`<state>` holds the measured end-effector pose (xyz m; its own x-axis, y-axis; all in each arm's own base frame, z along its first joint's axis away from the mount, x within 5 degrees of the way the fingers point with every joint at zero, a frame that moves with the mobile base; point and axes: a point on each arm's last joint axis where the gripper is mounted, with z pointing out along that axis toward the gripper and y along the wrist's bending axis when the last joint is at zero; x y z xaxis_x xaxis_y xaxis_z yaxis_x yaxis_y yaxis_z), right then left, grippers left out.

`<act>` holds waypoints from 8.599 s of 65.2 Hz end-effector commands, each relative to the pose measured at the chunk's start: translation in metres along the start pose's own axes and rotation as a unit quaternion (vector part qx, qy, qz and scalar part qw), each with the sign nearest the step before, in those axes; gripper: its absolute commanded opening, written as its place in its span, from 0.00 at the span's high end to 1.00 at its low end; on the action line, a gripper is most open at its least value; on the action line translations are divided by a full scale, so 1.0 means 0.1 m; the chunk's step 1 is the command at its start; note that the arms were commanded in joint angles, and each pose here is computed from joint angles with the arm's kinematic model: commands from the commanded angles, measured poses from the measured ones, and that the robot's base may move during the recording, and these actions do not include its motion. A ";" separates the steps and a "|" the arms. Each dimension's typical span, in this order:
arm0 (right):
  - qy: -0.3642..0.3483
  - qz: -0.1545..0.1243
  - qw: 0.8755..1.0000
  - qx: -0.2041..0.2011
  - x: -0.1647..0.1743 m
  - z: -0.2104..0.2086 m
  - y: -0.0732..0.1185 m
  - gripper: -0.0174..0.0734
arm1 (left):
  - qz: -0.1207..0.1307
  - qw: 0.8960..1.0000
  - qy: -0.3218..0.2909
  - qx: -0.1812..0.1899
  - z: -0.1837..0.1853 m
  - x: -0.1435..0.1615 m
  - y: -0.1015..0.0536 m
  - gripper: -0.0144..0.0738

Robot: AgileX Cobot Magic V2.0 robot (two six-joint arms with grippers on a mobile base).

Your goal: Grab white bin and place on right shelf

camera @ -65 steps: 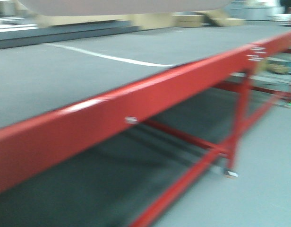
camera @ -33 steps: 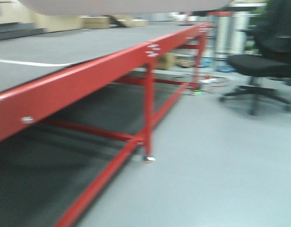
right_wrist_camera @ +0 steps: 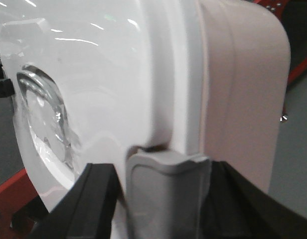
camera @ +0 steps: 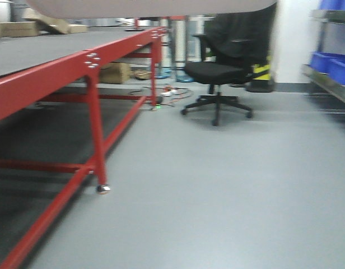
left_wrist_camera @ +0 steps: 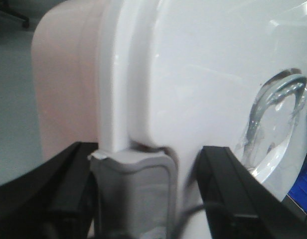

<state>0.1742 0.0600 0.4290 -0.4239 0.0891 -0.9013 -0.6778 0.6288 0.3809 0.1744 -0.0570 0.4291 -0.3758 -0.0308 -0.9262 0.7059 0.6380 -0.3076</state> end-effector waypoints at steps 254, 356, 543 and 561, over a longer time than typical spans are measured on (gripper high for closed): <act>-0.049 0.026 0.992 -0.114 -0.15 -0.07 0.31 0.39 | 0.001 0.989 -0.015 0.149 -0.09 -0.09 -0.40 0.53; -0.050 0.026 0.992 -0.113 -0.15 -0.07 0.31 0.39 | 0.001 0.989 -0.015 0.149 -0.09 -0.09 -0.40 0.53; -0.050 0.026 0.992 -0.113 -0.15 -0.07 0.31 0.39 | 0.001 0.989 -0.015 0.149 -0.09 -0.09 -0.40 0.53; -0.050 0.026 0.992 -0.113 -0.15 -0.07 0.31 0.39 | 0.001 0.989 -0.015 0.149 -0.09 -0.09 -0.40 0.53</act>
<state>0.1743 0.0599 0.4291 -0.4229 0.0908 -0.9016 -0.6769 0.6298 0.3810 0.1743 -0.0571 0.4291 -0.3764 -0.0300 -0.9260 0.7067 0.6369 -0.3079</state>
